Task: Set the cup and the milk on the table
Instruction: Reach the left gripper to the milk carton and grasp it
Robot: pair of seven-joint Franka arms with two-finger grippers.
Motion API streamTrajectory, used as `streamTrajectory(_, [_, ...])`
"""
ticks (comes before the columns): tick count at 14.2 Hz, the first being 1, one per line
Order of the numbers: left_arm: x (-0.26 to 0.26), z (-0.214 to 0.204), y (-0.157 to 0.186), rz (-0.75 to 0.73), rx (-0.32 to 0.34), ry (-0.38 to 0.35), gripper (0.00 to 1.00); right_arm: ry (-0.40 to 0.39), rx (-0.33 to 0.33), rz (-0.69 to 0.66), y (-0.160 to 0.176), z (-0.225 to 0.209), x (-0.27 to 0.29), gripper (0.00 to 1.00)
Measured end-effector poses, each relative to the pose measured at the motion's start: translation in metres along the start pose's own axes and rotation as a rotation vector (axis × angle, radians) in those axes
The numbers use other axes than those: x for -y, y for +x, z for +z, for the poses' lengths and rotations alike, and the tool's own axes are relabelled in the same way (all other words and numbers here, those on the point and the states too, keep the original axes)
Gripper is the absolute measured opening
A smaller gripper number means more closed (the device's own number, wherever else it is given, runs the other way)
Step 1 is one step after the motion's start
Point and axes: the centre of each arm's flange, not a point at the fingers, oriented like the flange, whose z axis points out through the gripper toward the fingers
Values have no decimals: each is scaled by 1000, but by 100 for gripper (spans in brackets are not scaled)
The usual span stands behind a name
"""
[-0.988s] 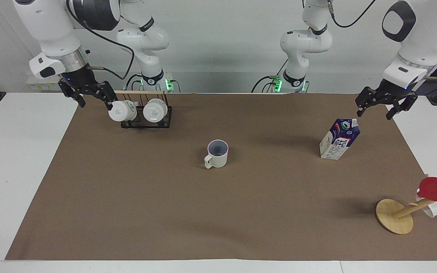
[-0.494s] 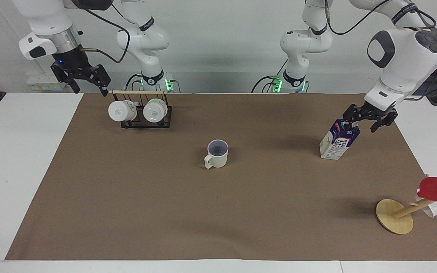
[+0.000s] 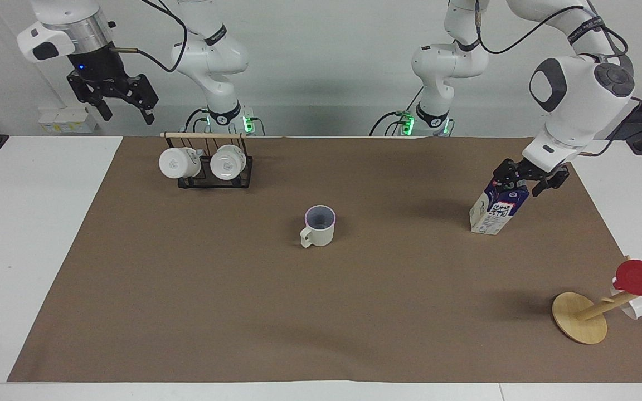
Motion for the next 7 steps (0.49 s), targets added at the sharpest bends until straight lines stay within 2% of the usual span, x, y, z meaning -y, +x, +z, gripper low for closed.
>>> streamTrajectory(5, [-1,12,-9,-2,16,-5,98,-15,12,-28,-7,-12,8,100])
streamTrajectory(6, [-1,12,-10,-2,16,-5,92,-15,10,-51,-8,-13,10,100])
streamTrajectory(7, [-1,12,-11,-2,16,-5,81,-15,9,-70,-8,-13,10,100])
